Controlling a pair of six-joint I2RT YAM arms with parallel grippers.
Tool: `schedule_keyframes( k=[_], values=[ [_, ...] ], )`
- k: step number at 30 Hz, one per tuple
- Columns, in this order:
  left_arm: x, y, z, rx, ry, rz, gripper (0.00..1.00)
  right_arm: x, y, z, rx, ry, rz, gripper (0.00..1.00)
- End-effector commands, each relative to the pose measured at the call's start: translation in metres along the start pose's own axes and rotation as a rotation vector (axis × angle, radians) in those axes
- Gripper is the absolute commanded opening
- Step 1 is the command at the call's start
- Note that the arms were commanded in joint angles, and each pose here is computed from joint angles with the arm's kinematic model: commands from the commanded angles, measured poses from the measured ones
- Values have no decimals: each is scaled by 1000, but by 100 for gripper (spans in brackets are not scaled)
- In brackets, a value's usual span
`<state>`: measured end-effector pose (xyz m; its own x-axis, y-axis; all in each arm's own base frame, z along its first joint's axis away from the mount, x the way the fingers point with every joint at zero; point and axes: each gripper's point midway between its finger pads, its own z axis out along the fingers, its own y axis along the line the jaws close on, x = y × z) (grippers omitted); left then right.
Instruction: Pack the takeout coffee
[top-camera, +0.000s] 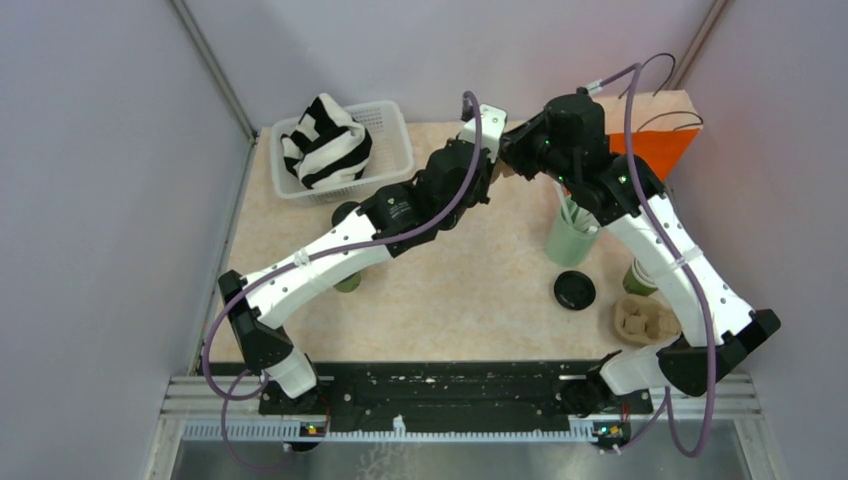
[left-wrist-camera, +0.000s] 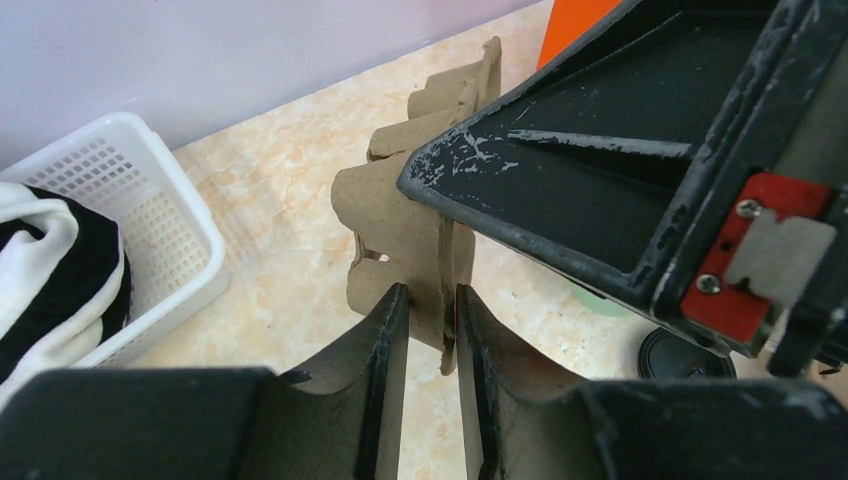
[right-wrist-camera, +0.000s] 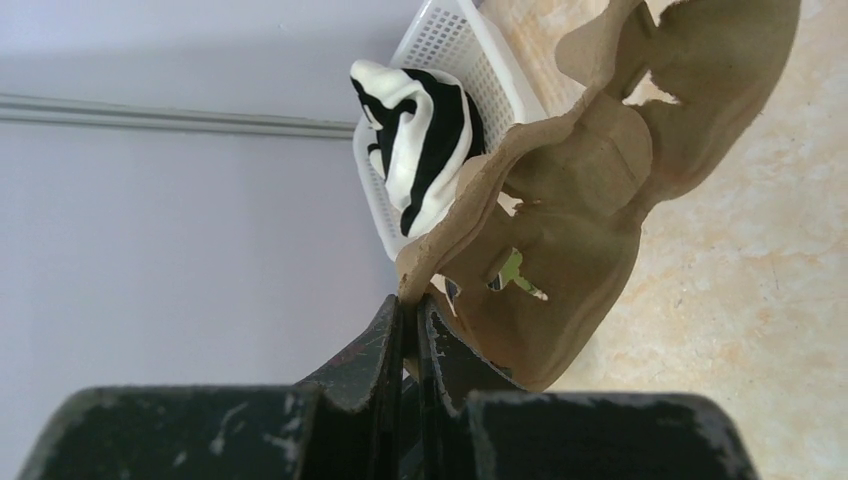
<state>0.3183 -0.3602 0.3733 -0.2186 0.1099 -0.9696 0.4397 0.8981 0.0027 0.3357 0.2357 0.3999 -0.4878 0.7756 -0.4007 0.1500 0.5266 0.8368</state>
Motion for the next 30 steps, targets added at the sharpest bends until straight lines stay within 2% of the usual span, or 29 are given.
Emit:
schedule_keyframes(
  k=[1,7,9,11,13,15,19,22,25,26,30],
  values=[
    [-19,8,-13,-4,-52,-18,30,-5,23,-8,-63,-20,12,0],
    [-28,10,-11,-12,-81,-22,22,-2,25,-6,-66,-9,11,0],
    [-33,11,-12,-12,-89,-24,15,-2,25,-6,-64,-9,5,0],
    [-36,14,-12,-16,-92,-33,0,-2,25,-6,-67,-10,-17,0],
    [-39,16,-14,-12,-94,-54,0,-4,23,-7,-59,-20,-63,0],
    [-41,24,-17,-15,-88,-89,0,-6,19,-11,-52,-28,-143,15],
    [-34,48,-22,-16,-49,-182,0,-16,19,-23,-112,-68,-416,59],
    [-25,82,-25,-41,-11,-266,0,-32,29,-39,-171,-119,-647,82],
    [-16,111,-36,-87,8,-290,0,-55,30,-54,-152,-199,-876,94],
    [-11,120,-41,-107,24,-286,0,-68,22,-53,-101,-215,-906,97],
    [2,148,-66,-169,48,-255,0,-123,-27,-20,114,-173,-923,96]
  ],
)
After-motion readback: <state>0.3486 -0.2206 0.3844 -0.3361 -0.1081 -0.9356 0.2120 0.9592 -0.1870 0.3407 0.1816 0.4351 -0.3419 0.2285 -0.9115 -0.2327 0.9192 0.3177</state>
